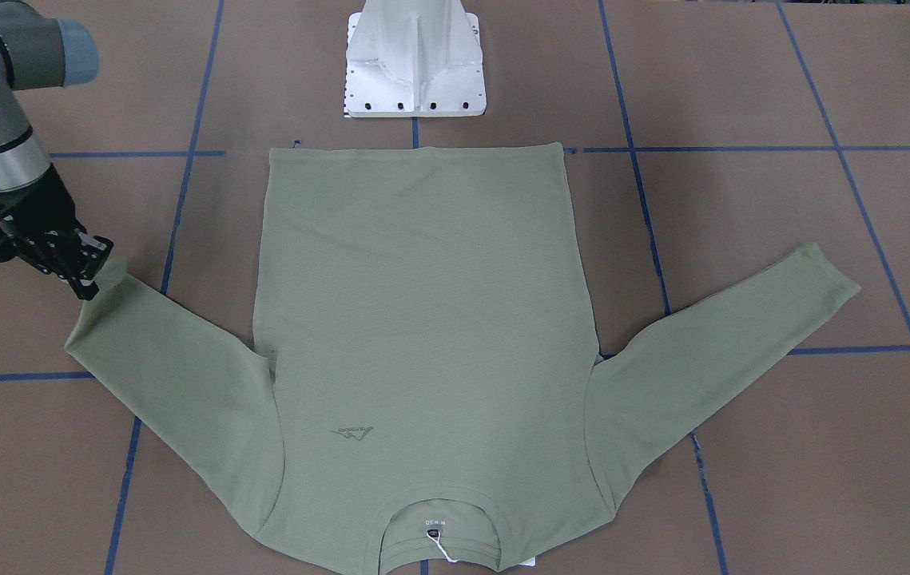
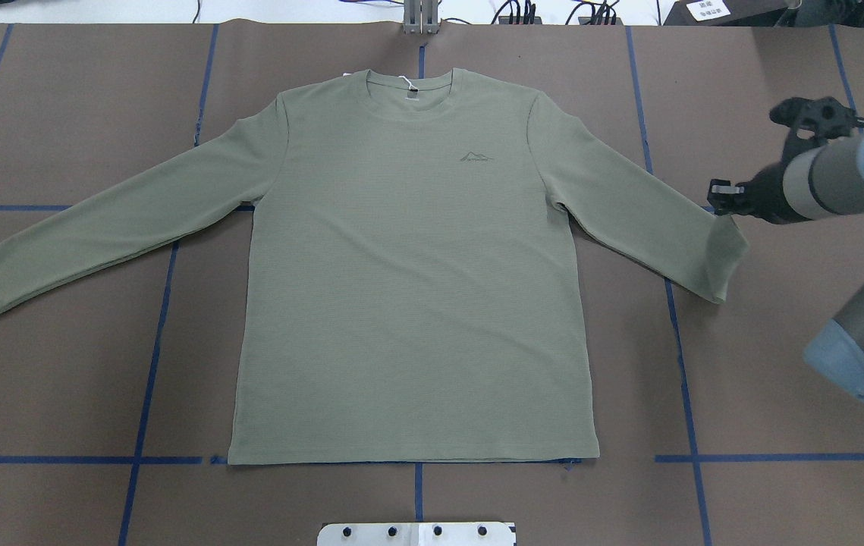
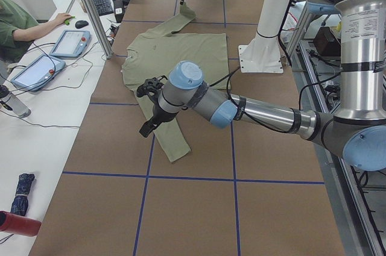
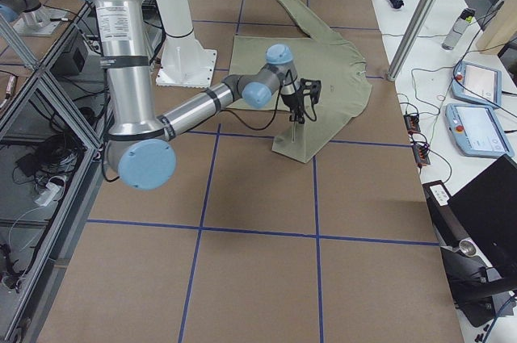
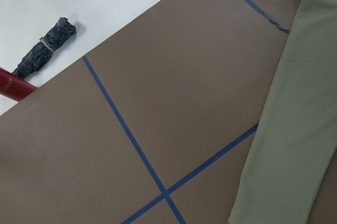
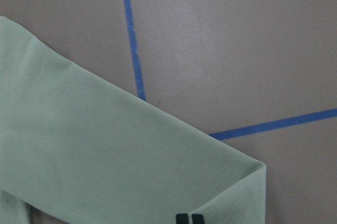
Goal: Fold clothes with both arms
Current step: 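Lift the cuff with the right gripper and fold the sleeve across the shirt body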
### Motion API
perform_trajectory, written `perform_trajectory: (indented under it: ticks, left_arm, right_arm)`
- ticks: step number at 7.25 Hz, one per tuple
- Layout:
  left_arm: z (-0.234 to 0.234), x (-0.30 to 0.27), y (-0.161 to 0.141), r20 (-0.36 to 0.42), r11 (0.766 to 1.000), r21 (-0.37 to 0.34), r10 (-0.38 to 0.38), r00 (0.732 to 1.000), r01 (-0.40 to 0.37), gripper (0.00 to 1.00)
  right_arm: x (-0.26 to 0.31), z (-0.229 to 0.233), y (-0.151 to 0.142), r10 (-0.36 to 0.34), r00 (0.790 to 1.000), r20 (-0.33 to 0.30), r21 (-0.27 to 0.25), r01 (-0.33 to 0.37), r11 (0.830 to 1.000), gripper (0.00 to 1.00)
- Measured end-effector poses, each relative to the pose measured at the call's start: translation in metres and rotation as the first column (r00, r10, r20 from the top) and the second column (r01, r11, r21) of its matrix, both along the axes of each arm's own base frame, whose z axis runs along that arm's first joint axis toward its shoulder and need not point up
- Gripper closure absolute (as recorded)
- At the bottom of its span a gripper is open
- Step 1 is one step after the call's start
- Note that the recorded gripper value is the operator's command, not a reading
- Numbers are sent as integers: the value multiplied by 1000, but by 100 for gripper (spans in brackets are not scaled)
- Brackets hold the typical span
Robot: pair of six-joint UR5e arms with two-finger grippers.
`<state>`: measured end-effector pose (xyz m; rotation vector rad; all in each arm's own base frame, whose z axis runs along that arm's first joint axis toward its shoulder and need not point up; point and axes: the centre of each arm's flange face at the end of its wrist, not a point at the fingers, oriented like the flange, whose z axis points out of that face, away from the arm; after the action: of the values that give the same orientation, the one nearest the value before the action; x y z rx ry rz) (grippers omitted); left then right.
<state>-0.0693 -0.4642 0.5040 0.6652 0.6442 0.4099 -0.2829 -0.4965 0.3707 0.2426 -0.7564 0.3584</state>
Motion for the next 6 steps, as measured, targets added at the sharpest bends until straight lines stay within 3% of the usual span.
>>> perform_trajectory:
  ticks: [2,3,5,6]
  left_arm:
    - [0,0,0,0,1000,0,0,1000,0,0]
    - [1,0,0,0,1000,-1,0,1000,0,0]
    - [1,0,0,0,1000,-2,1,1000,-1,0]
    - [1,0,0,-4,1000,-3,3,1000,-3,0]
  right_arm:
    - [-56,-124,-48,81,996,-21,-62,-82,995,100]
    - [-94,-180,-69,135,991,-14,-68,-135,988,100]
    - [-170,-288,-104,196,980,-18,-38,-196,980,100]
    - [-201,-334,-107,201,979,-20,-18,-201,979,100]
